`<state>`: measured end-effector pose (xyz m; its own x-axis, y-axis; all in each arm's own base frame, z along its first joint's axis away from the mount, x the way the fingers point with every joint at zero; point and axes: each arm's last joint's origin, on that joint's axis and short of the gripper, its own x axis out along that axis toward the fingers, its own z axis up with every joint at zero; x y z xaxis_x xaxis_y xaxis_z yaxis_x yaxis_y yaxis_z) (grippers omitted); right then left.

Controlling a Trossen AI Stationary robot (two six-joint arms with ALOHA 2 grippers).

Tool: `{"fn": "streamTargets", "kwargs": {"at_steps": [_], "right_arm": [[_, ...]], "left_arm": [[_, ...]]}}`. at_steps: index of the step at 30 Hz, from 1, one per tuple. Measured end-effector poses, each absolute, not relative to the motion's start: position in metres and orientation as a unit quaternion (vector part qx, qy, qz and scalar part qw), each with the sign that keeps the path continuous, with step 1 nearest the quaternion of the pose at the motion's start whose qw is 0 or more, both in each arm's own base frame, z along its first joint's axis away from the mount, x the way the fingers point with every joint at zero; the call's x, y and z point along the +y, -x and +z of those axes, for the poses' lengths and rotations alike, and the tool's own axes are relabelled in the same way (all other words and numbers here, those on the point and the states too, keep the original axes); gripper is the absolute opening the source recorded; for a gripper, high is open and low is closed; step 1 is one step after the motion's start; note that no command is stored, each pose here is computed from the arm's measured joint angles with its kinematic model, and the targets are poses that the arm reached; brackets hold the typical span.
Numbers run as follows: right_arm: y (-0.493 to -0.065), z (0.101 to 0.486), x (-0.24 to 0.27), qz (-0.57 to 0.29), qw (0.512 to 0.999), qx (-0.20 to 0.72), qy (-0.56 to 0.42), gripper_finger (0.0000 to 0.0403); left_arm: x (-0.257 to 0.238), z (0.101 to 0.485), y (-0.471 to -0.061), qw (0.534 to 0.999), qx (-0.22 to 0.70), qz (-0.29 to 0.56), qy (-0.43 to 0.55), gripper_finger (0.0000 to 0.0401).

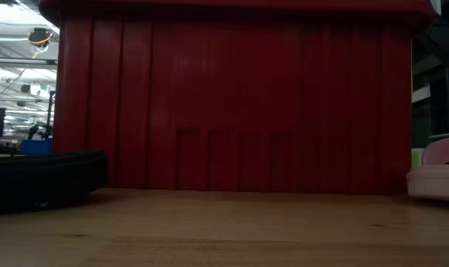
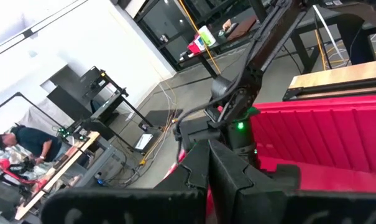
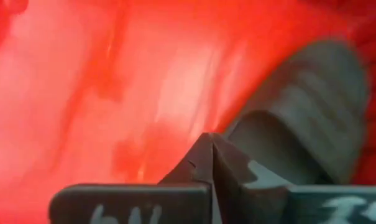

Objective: Pick and place slides into bin
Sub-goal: Put the bottom left black slide into the red bin

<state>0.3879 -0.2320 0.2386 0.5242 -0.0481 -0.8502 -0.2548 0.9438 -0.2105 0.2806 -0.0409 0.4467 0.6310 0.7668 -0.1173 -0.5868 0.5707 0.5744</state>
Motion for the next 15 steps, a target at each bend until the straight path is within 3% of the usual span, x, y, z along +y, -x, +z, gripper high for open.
{"fn": "streamTargets", "kwargs": {"at_steps": [15], "right_arm": [[-0.365, 0.183, -0.228, 0.081, 0.827, 0.547, 0.095, 0.0002]], "left_arm": [[-0.041, 0.447, -0.281, 0.868, 0.18, 0.39, -0.25, 0.0001]]}}
